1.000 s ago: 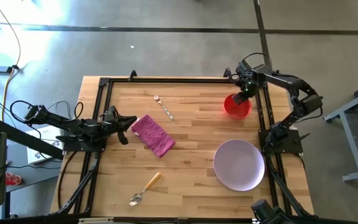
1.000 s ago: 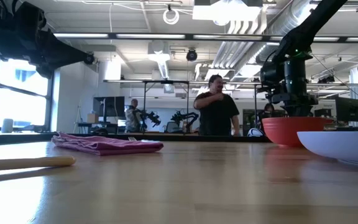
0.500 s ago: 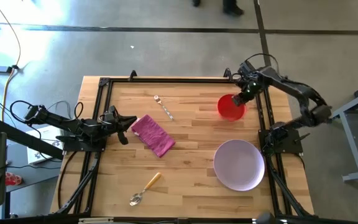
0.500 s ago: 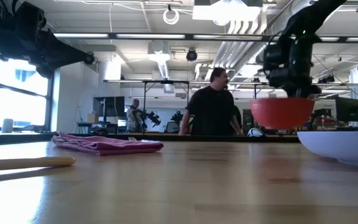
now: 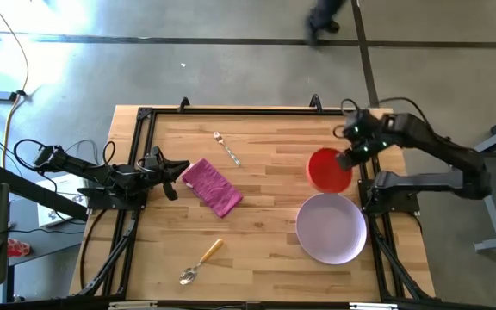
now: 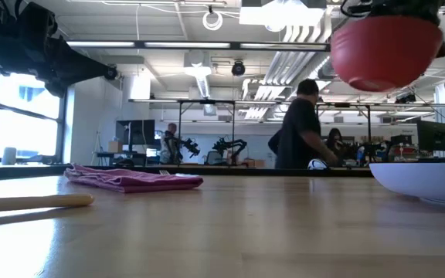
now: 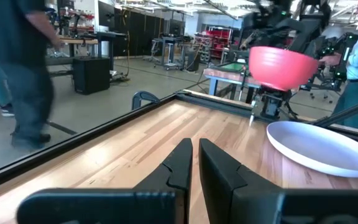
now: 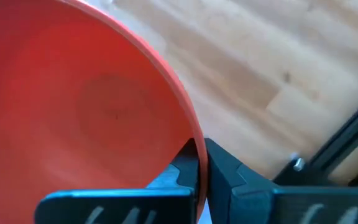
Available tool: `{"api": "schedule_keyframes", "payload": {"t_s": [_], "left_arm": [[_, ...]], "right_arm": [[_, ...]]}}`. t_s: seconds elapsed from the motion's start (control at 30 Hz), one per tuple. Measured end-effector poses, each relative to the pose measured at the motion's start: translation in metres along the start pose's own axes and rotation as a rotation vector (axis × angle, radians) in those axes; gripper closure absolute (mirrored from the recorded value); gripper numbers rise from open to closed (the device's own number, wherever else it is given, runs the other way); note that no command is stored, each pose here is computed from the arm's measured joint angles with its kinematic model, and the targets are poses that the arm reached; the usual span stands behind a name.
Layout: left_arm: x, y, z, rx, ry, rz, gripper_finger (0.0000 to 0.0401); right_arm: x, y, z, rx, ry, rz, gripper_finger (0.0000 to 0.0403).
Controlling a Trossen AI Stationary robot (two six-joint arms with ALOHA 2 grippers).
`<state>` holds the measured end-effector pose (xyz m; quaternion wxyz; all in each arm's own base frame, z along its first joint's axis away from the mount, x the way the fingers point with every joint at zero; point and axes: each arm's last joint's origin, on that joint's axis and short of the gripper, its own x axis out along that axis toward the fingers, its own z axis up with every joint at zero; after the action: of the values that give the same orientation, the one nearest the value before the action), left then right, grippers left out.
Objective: Set table place
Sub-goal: Put the orange bowl on the purple plate
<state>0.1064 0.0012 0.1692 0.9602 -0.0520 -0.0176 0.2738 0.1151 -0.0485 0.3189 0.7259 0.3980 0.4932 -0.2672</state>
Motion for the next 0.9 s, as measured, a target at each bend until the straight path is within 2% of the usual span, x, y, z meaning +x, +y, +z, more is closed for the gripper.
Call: {"api": "schedule_keyframes", "payload": {"t_s": [0.17, 0.37, 0.6, 0.8, 0.9], "left_arm": [[0.0, 0.0, 0.0, 0.0, 0.0, 0.0, 0.0382], [0.0, 0.0, 0.0, 0.008, 0.001, 0.0, 0.0382], [0.0, 0.0, -0.001, 0.014, 0.008, 0.001, 0.0382], [0.0, 0.0, -0.002, 0.025, 0.02, 0.002, 0.0382], [0.0, 0.0, -0.003, 0.028, 0.023, 0.002, 0.0382]], "right_arm": [[0.01, 0.009, -0.029, 0.067, 0.111, -0.061, 0.0403], [0.036, 0.03, -0.054, 0.099, 0.225, -0.146, 0.0403], [0.074, 0.058, -0.083, 0.09, 0.28, -0.213, 0.0403], [0.097, 0.058, -0.105, 0.125, 0.296, -0.336, 0.0403], [0.106, 0.059, -0.113, 0.142, 0.289, -0.308, 0.0403]]}}
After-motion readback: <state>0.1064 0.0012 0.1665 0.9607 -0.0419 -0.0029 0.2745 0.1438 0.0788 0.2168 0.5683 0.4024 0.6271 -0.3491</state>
